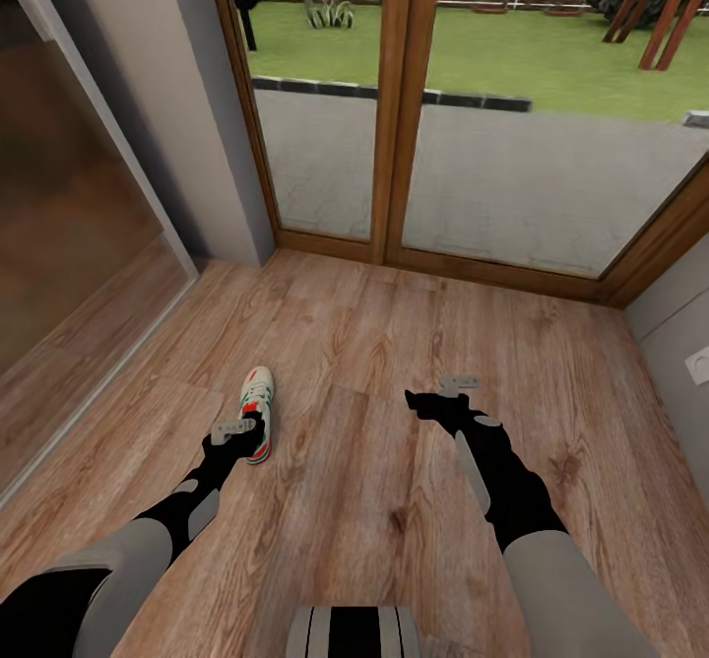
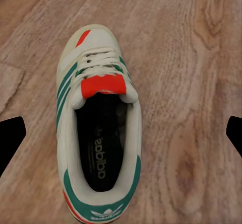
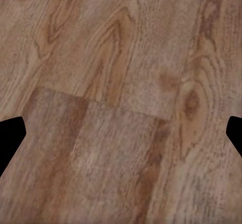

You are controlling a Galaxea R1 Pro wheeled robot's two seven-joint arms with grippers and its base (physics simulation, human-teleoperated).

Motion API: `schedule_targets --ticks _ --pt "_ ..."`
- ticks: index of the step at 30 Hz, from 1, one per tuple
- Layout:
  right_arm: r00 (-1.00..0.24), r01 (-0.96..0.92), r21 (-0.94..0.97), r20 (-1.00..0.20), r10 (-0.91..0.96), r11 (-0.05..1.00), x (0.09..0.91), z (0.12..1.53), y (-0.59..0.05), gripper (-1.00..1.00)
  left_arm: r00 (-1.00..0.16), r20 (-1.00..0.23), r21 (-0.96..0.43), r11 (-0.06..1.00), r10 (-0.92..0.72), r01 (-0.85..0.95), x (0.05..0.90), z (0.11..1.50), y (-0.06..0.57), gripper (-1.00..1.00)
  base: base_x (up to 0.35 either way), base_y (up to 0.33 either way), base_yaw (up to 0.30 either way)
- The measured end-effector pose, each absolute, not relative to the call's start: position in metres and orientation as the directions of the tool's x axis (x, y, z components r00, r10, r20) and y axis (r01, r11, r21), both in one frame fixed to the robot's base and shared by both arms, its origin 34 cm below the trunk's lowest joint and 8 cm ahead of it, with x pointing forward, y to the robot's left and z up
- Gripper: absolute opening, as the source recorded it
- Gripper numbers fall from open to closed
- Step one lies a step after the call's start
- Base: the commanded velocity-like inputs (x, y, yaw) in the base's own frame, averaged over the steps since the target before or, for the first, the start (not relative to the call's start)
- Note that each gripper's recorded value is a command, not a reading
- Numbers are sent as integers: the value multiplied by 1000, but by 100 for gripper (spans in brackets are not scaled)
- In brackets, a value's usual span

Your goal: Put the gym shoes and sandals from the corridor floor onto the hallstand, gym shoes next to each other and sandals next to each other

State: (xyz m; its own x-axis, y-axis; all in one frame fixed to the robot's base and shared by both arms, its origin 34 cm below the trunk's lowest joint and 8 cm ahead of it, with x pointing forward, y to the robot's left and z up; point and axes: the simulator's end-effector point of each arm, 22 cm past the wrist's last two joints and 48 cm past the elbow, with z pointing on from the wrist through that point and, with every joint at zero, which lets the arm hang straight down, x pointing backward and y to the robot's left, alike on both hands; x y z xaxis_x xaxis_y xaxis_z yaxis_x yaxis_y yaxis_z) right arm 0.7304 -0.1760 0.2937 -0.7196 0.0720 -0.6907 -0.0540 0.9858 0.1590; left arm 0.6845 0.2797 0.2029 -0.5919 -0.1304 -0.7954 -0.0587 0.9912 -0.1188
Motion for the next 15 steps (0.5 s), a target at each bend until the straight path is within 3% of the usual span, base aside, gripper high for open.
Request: schedule_targets --ticks 15 --pt "-653 -61 153 -754 76 986 753 328 -179 100 -598 -790 -119 991 -130 -59 682 198 280 100 0 0 0"
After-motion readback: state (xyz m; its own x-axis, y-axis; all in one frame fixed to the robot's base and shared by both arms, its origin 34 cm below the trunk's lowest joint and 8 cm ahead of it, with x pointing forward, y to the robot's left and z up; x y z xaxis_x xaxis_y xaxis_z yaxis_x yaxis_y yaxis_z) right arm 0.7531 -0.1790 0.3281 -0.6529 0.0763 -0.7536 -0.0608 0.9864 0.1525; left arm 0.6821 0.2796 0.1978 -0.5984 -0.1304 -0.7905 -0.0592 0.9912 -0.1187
